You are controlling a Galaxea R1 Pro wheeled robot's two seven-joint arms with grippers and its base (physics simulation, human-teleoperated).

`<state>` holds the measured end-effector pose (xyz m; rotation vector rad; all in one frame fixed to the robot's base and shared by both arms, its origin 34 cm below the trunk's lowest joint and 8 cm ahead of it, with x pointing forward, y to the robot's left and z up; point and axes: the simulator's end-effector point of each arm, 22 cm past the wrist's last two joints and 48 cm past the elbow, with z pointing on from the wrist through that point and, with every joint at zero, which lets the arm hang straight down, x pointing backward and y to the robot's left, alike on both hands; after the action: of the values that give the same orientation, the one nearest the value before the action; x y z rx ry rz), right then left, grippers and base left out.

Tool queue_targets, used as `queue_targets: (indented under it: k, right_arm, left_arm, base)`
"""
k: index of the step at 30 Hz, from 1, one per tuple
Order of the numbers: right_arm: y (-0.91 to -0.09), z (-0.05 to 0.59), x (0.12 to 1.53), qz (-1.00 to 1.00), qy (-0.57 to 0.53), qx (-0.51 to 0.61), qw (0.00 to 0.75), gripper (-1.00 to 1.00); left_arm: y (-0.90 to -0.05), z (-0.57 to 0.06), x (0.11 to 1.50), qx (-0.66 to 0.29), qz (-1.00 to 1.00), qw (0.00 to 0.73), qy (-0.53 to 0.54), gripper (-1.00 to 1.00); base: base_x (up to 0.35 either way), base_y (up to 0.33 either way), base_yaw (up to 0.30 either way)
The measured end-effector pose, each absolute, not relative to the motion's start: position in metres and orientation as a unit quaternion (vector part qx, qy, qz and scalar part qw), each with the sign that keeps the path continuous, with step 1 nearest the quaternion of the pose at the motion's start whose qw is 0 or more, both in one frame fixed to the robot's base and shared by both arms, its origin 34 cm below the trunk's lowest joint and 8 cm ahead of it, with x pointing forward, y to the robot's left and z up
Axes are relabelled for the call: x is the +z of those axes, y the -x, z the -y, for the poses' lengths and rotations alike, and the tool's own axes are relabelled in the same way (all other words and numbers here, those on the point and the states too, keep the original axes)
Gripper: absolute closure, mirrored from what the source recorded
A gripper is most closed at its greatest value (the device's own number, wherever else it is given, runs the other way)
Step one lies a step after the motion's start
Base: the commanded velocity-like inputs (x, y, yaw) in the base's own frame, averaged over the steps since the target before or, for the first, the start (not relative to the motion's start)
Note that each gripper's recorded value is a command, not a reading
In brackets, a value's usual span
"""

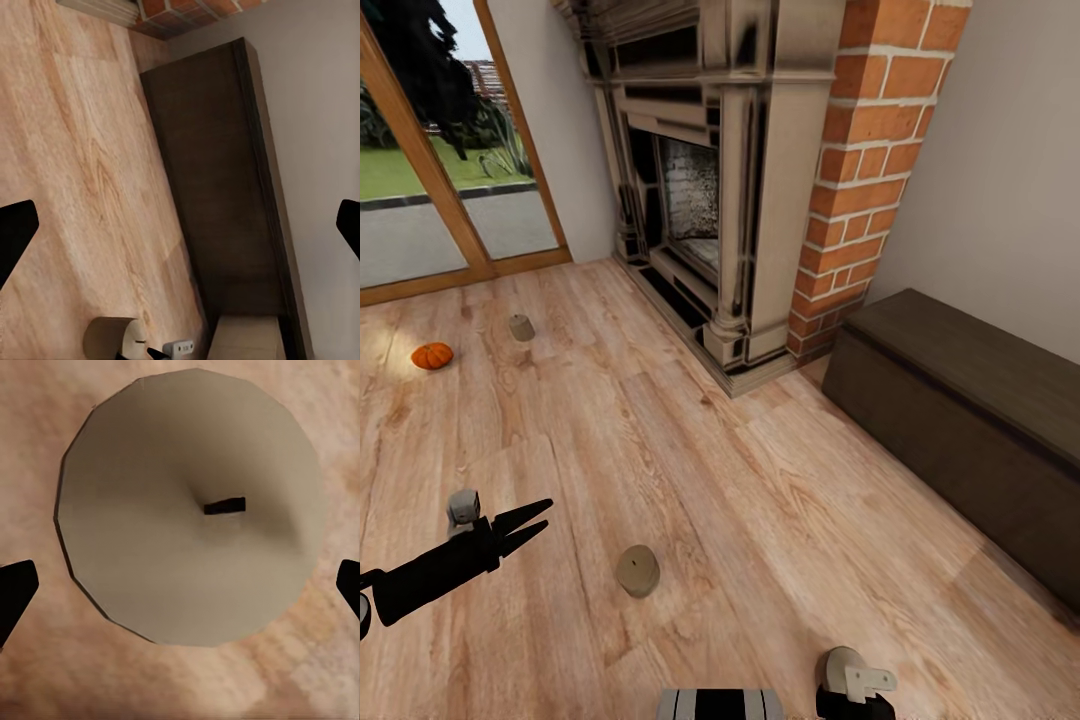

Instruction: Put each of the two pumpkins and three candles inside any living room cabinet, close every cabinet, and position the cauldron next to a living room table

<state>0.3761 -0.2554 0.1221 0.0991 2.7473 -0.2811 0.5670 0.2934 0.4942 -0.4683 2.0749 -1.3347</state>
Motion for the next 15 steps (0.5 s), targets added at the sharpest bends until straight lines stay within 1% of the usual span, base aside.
queue_targets:
  k: [15]
  right_arm:
    - [-0.3695, 0.2556, 0.1168, -0.978, -0.035, -0.100, 0.179, -1.00]
  left_arm:
    - [-0.5669, -0.2938, 0.4861, -0.504, -0.788, 0.304, 0.182, -1.00]
  base:
    - [0.004, 0.000, 0.000]
